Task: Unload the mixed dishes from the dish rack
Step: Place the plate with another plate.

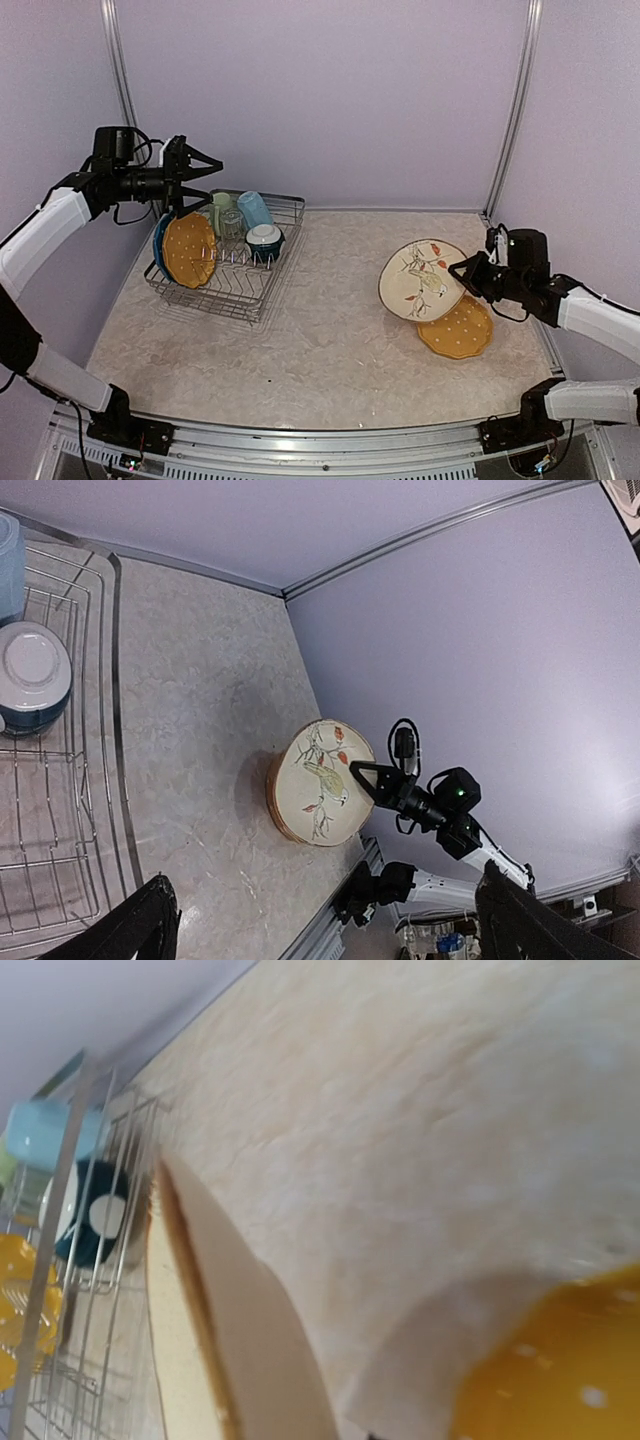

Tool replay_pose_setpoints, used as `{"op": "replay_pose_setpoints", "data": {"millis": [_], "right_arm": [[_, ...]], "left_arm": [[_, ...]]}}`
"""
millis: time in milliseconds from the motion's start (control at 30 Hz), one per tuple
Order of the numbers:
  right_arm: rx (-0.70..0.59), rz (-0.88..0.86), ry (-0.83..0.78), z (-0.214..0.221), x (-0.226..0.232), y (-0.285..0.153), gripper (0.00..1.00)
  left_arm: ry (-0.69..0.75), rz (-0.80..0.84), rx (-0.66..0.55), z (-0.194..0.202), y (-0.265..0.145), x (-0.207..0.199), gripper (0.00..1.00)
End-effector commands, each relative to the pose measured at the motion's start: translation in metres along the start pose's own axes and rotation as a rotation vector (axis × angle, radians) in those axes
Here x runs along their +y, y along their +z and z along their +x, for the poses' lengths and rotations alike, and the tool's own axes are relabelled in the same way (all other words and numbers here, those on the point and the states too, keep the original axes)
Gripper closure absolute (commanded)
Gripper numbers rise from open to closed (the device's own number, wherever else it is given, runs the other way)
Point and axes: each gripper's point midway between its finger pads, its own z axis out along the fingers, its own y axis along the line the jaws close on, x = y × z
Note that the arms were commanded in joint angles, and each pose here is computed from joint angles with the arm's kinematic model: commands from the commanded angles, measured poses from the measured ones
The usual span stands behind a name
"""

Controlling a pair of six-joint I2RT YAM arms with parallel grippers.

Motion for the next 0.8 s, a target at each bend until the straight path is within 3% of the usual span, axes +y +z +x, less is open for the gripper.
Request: {"op": "replay_pose_setpoints", "data": {"millis": [0, 267, 767], "right_arm": [[-0.026, -0.057, 0.004, -0.009, 0.004, -0.034, 1.0], [-0.084, -0.018, 0.024, -0.012, -0.023, -0.079, 1.0], [0.003, -0.064, 0.2, 0.006, -0.083, -0.062, 1.0]], "left_arm": [[0.061, -0.027, -0.021, -0.002, -0.004, 0.008, 0.01], [0.085, -0.1, -0.057, -0.006, -0.006, 0.026, 0.01], [0.132, -0.092, -0.035, -0.002, -0.004, 0.03, 0.03]]}}
